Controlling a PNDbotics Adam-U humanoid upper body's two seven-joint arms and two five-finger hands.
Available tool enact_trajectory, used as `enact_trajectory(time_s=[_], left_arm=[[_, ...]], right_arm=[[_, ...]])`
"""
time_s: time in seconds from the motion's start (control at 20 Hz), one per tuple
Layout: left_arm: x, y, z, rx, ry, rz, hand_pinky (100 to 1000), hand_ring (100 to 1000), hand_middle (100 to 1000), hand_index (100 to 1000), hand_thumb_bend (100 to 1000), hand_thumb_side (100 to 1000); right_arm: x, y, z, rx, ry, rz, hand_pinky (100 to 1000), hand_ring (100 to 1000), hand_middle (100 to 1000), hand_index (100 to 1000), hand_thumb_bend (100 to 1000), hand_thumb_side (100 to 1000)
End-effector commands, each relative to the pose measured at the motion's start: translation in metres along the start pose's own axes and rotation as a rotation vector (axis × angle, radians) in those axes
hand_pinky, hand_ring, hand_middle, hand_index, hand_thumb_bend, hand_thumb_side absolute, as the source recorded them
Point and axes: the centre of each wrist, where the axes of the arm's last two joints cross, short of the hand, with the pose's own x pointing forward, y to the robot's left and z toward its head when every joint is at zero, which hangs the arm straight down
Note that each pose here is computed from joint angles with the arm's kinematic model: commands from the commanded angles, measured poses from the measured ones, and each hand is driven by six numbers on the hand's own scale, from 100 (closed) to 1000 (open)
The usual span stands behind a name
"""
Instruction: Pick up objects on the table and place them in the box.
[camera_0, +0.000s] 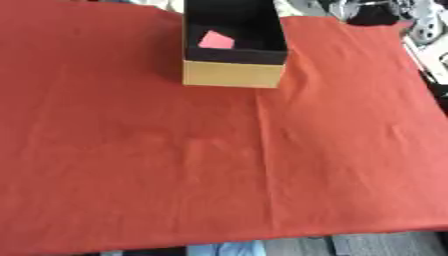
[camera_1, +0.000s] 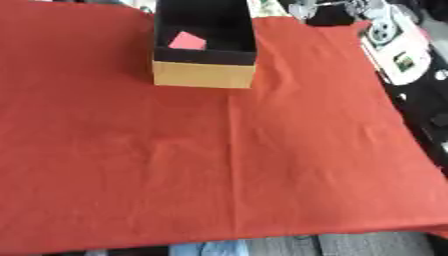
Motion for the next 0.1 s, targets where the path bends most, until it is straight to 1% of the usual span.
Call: enact_trajectory(time_s=[0.05,0.1], left_arm=[[0.0097,0.0075,-0.0030,0.001,-0.024,-0.040,811,892,847,921,100,313],[0.0093,0.0077,-0.0024,0.003,-0.022,-0.041,812,893,849,919,100,313]], right_arm=[[0.0169,-0.0250,-0.0024,-0.108,-0.028,-0.003,767,837,753,931,430,100],[0.0186,-0.0243,0.0024,-0.130,-0.016,-0.016,751,830,741,927,425,100]])
